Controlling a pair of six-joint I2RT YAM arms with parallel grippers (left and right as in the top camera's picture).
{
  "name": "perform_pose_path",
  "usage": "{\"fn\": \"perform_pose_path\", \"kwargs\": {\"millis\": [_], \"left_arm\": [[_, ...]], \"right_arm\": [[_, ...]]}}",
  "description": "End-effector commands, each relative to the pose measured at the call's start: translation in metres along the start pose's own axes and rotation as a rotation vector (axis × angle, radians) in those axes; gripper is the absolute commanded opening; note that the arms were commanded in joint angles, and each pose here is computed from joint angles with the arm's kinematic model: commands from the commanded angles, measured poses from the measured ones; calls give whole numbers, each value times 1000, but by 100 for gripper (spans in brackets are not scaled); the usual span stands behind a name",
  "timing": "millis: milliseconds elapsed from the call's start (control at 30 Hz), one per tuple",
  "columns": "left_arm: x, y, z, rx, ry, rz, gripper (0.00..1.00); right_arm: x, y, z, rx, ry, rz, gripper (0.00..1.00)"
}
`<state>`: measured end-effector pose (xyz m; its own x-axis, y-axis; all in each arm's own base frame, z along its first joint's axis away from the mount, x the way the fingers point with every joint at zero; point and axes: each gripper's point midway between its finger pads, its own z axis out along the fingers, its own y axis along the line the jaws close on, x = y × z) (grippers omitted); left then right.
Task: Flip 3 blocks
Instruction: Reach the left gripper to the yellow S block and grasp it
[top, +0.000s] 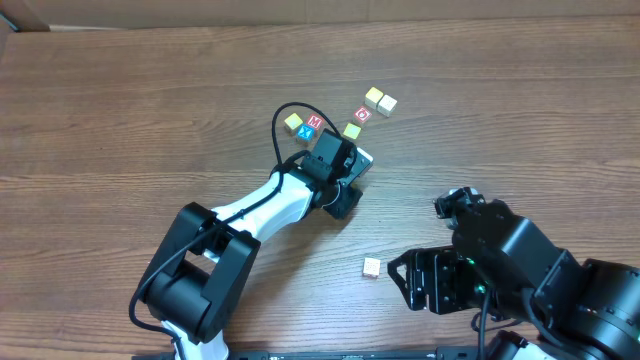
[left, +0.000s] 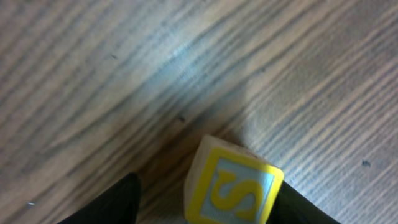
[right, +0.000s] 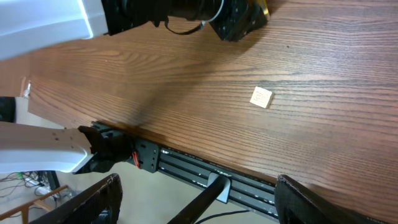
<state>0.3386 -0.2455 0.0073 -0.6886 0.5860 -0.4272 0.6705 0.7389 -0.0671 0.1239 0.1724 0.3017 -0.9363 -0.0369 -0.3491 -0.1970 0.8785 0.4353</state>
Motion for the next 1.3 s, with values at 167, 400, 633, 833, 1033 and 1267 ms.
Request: {"fn": "perform_pose_path", "kwargs": {"millis": [167, 400, 633, 833, 1033, 1267], "left_arm": [[-24, 3, -5, -4, -42, -7, 38], [-15, 3, -4, -1, -5, -13, 18], [-8, 2, -4, 2, 25, -23, 16], [-13, 7, -15, -32, 46, -150, 4], [-31, 15, -58, -98, 97, -269, 4], [-25, 8, -116, -117, 138, -425, 4]], "right_arm": [[-2, 5, 9, 14, 32, -2, 79], [-3, 5, 14, 28, 46, -1, 78], [-2, 4, 14, 34, 51, -1, 78], [-2, 3, 14, 39, 50, 0, 78], [-6, -5, 13, 79, 19, 33, 78], [-7, -33, 7, 217, -29, 136, 77]]}}
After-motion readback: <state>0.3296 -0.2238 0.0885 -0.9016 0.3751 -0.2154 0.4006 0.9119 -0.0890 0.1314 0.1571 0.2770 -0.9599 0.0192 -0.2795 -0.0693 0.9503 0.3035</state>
